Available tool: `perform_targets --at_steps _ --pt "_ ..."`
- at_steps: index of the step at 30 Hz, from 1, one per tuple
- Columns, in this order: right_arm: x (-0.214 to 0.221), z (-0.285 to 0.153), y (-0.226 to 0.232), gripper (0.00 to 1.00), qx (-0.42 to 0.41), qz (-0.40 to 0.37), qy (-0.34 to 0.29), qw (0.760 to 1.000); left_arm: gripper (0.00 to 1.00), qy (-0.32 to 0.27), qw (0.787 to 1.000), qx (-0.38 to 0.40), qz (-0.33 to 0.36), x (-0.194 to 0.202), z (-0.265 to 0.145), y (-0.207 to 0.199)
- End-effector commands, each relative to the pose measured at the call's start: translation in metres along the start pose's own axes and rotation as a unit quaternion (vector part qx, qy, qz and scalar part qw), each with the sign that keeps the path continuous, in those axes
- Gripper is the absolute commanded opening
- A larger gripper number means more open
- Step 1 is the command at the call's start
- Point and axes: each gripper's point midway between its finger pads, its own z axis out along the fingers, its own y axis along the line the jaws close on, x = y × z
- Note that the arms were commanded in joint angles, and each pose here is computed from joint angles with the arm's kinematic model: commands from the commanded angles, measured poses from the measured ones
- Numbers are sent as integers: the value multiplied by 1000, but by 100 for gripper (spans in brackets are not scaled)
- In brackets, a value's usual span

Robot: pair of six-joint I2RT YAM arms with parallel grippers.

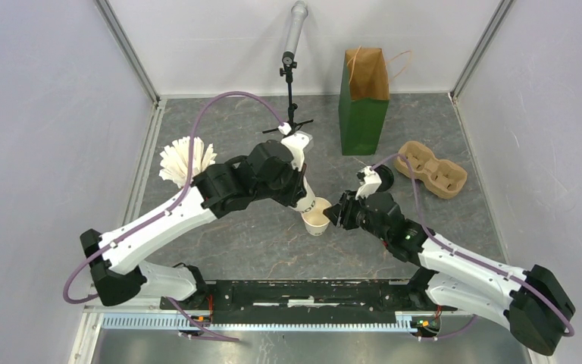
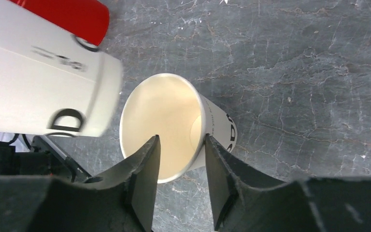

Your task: Pack the takeout coffee

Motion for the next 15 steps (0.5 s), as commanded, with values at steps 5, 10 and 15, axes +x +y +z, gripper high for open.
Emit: perform_targets --at_steps 5,10,15 --pt "-13 12 -3 40 40 -41 15 998 2 -42 999 -20 6 -17 -70 13" --pt "-14 19 -1 33 35 -38 11 999 2 -58 998 -4 -3 -7 -94 16" --pt "-28 27 18 26 6 -14 -13 1000 2 -65 998 -3 -14 6 -111 23"
